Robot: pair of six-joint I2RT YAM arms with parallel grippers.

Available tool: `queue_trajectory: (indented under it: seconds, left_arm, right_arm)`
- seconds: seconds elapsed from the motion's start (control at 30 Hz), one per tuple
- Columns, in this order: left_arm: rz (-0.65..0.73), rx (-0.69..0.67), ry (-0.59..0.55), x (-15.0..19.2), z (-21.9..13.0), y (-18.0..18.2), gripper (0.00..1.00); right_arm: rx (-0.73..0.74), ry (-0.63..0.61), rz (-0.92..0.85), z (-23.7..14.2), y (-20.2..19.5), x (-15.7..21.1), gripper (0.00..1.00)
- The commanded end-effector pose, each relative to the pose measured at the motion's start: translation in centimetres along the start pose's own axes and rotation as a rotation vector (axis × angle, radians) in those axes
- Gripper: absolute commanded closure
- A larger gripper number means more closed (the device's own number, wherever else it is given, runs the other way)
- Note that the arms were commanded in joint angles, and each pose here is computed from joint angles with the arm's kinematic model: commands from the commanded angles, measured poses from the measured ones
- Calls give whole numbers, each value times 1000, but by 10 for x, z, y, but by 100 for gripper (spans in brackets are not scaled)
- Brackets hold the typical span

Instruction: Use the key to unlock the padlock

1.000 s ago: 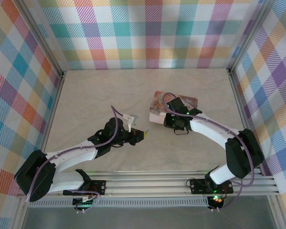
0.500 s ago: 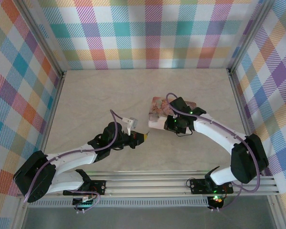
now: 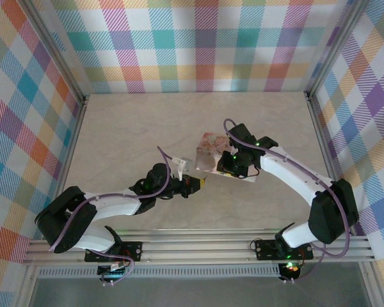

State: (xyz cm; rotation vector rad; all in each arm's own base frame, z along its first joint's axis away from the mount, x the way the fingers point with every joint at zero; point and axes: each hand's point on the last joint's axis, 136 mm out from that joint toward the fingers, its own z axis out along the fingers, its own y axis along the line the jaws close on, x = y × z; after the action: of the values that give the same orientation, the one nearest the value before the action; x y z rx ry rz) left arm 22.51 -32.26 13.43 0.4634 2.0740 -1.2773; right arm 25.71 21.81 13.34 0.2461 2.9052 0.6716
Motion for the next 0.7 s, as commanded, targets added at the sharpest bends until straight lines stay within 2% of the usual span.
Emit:
queue_trajectory:
  seconds: [0.0,0.47,0.67]
  left_arm:
    - [58,90,-79,-19,4,-25,100]
    - [47,158,-118,-15,12,-30,100]
    - [46,185,-88,-16,24,-34,100]
  right_arm:
    - [-68,48,19,-8,17,0,100]
    - [-141,100,51,-20,21,-6,100]
    - [-156,120,42,-21,23,-4,100]
